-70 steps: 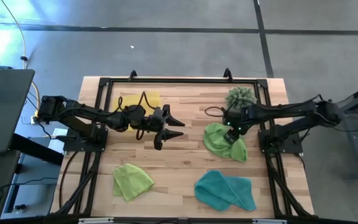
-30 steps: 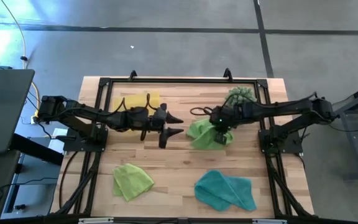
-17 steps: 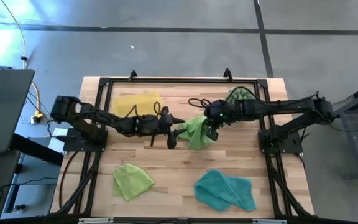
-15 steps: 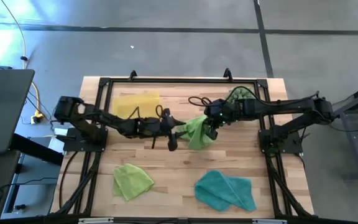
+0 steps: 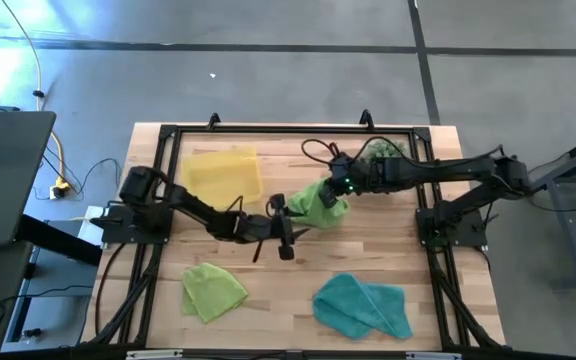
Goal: Roll microfiber towels into tight, uniform cylinder then place into a basket
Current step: Fold the green microfiber towel
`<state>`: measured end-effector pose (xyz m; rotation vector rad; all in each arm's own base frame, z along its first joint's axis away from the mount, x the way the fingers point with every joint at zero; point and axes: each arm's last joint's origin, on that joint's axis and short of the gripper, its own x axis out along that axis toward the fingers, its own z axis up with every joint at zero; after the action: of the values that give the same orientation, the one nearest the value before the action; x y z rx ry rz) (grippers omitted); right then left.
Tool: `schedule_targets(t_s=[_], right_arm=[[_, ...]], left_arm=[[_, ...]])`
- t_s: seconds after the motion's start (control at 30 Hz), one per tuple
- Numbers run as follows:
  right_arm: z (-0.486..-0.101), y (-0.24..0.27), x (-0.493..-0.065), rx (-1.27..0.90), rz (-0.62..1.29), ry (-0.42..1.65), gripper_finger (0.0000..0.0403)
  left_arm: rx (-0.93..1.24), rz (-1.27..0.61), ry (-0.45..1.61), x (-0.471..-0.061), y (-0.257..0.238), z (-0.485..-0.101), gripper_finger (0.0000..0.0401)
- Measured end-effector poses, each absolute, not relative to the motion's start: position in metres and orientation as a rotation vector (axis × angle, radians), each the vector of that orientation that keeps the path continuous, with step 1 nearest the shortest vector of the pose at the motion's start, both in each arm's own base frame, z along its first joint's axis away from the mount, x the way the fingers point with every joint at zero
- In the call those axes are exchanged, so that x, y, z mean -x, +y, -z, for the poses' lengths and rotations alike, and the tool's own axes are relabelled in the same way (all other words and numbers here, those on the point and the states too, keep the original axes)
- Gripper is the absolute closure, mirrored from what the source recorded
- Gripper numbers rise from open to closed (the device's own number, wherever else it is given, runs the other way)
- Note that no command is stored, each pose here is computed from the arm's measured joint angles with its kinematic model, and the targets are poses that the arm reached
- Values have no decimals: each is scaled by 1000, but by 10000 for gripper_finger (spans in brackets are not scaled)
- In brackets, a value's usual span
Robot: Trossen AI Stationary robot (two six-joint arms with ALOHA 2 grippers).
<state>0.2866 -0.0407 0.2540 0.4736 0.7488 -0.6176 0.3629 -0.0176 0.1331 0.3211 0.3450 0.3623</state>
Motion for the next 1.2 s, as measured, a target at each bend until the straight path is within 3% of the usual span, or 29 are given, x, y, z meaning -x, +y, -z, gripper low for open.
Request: schedule_targets(t_s=[0.2, 0.73, 0.97, 1.07, 1.2], right_arm=[[-244, -43, -297, -510, 634, 735, 403], [-238, -45, -300, -532, 653, 742, 403], [-238, -45, -300, -527, 650, 744, 403], [-238, -45, -300, -525, 650, 748, 403], [-238, -45, -300, -522, 651, 753, 403]], left_arm=[[-477, -372, 392, -381, -26, -121, 217], [-513, -545, 489, -401, -22, -86, 217], [-435, -620, 527, -400, -11, -82, 220], [-409, -643, 518, -399, -11, -82, 240], [-424, -668, 504, -400, -13, -84, 298]])
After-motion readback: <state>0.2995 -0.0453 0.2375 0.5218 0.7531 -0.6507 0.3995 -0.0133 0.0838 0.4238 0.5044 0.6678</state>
